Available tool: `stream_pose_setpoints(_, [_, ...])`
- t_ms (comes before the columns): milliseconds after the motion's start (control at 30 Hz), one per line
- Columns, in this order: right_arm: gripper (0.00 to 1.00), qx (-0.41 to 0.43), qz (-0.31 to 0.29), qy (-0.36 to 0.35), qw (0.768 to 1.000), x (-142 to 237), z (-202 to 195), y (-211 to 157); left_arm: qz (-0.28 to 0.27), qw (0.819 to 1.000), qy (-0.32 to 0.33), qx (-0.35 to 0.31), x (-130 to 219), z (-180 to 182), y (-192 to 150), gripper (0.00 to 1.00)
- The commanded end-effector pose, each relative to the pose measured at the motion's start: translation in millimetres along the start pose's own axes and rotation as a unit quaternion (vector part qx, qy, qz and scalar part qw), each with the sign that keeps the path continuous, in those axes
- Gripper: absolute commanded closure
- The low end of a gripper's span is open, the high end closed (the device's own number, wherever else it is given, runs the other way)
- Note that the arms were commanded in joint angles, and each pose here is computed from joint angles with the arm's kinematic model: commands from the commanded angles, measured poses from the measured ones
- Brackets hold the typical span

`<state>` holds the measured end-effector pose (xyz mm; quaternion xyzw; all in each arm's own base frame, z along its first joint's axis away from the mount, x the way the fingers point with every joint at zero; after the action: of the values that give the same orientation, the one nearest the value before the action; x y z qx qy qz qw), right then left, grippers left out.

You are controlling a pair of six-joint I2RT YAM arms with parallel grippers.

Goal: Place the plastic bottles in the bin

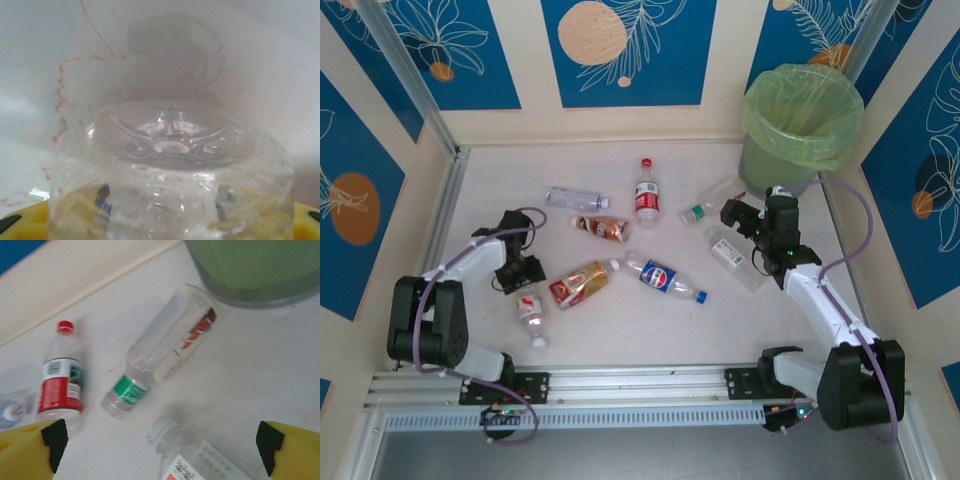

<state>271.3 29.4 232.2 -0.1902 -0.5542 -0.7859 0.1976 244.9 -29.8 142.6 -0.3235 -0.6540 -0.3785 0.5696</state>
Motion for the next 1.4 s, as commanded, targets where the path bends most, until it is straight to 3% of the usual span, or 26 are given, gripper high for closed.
stream_pose_setpoints(0, [0.01,0.016,-0.017,0.077,0.997,7.4,12.8,2.0,-0.036,0.999,-0.038,-0.007,37.9,-9.3,8.6,0.45])
stream_pose_setpoints(133, [0.01,0.000,0.028,0.176,0.984,14.6,30.5,5.6,-0.078,0.994,-0.080,-0.019,75.9,-18.0,17.2,0.45])
stream_pose_setpoints(300, [0.01,-0.045,0.109,0.283,0.952,26.7,53.0,9.6,-0.093,0.982,-0.155,-0.049,107.3,-49.3,16.2,0.45])
stream_pose_setpoints(533, [0.01,-0.062,0.161,0.357,0.918,33.8,78.4,4.5,-0.115,0.937,-0.323,-0.064,142.0,-114.9,19.5,0.45])
stream_pose_setpoints(833, [0.01,-0.059,0.210,0.423,0.880,15.8,123.2,-23.9,-0.102,0.882,-0.444,-0.121,167.9,-185.2,13.9,0.44])
stream_pose_setpoints(1000, [0.00,-0.062,0.190,0.473,0.858,9.9,151.2,-43.2,-0.100,0.868,-0.468,-0.133,173.0,-202.0,13.7,0.44])
stream_pose_setpoints(1133, [0.02,-0.037,0.175,0.515,0.838,11.5,171.4,-58.7,-0.090,0.867,-0.471,-0.135,171.1,-207.0,14.9,0.43])
stream_pose_setpoints(1367, [0.02,0.013,0.184,0.532,0.827,9.0,191.7,-89.8,-0.098,0.868,-0.471,-0.125,172.2,-210.5,19.4,0.43])
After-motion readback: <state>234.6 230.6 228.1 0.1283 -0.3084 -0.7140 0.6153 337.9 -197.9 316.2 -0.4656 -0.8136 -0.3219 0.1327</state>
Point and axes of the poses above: each hand's point on the last joint's axis, 136 mm out from that joint toward the fingers, its own x axis back along the fingers, its own z axis along the line the jaws close on, y = z × x, the point moved 10 cm from there along x, back along the fingers, and after that the axes turned 8 degrees about x, right-handed, at the moved point
